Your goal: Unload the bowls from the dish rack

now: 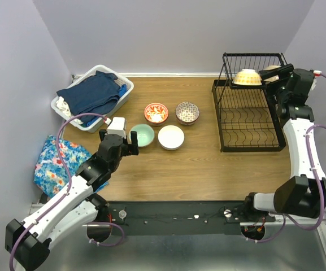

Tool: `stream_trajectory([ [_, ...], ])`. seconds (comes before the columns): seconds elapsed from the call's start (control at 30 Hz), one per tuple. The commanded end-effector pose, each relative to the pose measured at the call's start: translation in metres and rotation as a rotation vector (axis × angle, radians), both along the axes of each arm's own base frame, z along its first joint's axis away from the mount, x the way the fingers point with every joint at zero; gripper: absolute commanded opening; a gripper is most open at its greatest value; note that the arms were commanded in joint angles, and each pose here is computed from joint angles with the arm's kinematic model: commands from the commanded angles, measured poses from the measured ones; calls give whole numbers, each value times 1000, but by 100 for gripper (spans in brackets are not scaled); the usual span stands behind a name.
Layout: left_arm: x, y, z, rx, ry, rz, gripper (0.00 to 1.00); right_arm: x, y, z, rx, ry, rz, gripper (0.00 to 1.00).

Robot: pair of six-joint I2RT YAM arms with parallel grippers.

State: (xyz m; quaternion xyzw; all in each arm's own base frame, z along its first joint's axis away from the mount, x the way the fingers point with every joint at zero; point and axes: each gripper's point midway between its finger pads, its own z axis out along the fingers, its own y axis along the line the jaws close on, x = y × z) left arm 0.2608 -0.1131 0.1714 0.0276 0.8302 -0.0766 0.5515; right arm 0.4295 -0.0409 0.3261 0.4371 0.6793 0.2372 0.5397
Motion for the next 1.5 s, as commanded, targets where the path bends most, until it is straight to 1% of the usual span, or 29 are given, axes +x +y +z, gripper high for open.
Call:
stream_trajectory([
  [0.0, 6, -1, 10, -5, -24, 4, 99, 11, 12, 1, 103, -55, 55, 92],
  [0.23, 7, -4, 8, 1, -12, -4, 99, 21, 28, -8, 209, -70, 127, 89],
  [0.5, 7, -5, 6, -3, -8, -12, 99, 33, 41, -5, 266, -120, 206, 85],
  [0.63, 7, -7, 7, -8, -10, -19, 99, 36, 41, 0, 299, -153, 197, 84],
  [0.93, 6, -9, 5, -10, -3, -26, 99, 39, 41, -11, 407, -188, 173, 81],
  [1.2, 7, -12, 3, -11, 7, -38, 99, 40, 36, -1, 424, -252, 142, 75],
  [1.47, 6, -13, 2, -13, 8, -44, 99, 41, 32, -3, 427, -268, 122, 70],
])
